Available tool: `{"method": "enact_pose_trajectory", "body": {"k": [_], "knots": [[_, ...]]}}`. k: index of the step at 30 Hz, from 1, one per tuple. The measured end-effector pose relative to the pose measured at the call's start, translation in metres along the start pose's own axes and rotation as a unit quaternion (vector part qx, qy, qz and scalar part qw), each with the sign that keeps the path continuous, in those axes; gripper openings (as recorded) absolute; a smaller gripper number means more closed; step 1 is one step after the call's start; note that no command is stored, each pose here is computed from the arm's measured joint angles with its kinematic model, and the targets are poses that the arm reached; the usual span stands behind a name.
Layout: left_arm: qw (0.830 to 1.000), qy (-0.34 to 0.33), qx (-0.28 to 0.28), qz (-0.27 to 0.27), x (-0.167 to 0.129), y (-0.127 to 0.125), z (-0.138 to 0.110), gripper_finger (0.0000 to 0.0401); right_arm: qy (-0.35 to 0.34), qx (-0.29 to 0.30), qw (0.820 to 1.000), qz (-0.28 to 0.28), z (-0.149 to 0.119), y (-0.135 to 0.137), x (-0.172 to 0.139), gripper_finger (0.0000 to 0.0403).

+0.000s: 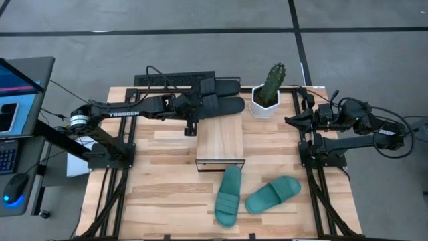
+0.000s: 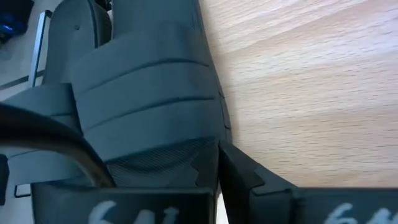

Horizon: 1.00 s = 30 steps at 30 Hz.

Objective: Pick and place slides into the shelf
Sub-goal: Adjust the black slipper, then put the left green slipper on the shelf

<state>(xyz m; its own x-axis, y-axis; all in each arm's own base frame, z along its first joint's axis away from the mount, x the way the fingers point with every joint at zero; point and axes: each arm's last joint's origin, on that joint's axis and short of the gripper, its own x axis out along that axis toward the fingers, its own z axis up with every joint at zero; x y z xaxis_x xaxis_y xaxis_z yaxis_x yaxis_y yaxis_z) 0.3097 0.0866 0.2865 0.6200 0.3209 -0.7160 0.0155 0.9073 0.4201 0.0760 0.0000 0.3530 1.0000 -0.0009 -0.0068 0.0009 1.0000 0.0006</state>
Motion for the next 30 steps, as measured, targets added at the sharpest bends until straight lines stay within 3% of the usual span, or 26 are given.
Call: {"method": "enact_pose_trajectory", "body": {"k": [9,14,19,25,30], "knots": [[0.996,-0.001,-0.018,0.088,-0.024,0.007,0.003,0.0000,0.000,0.000,1.000,0.000,0.000,0.000,0.000,0.0000],[0.986,-0.083,-0.082,0.115,-0.073,0.011,0.008,0.0000,0.000,0.000,1.000,0.000,0.000,0.000,0.000,0.0000],[0.963,-0.191,-0.161,0.101,-0.129,0.009,0.003,0.0000,0.000,0.000,1.000,0.000,0.000,0.000,0.000,0.0000],[0.926,-0.285,-0.234,0.080,-0.159,-0.015,-0.039,0.0000,0.000,0.000,1.000,0.000,0.000,0.000,0.000,0.0000],[0.896,-0.346,-0.274,0.037,-0.148,-0.048,-0.083,0.0000,0.000,0.000,1.000,0.000,0.000,0.000,0.000,0.0000]]}}
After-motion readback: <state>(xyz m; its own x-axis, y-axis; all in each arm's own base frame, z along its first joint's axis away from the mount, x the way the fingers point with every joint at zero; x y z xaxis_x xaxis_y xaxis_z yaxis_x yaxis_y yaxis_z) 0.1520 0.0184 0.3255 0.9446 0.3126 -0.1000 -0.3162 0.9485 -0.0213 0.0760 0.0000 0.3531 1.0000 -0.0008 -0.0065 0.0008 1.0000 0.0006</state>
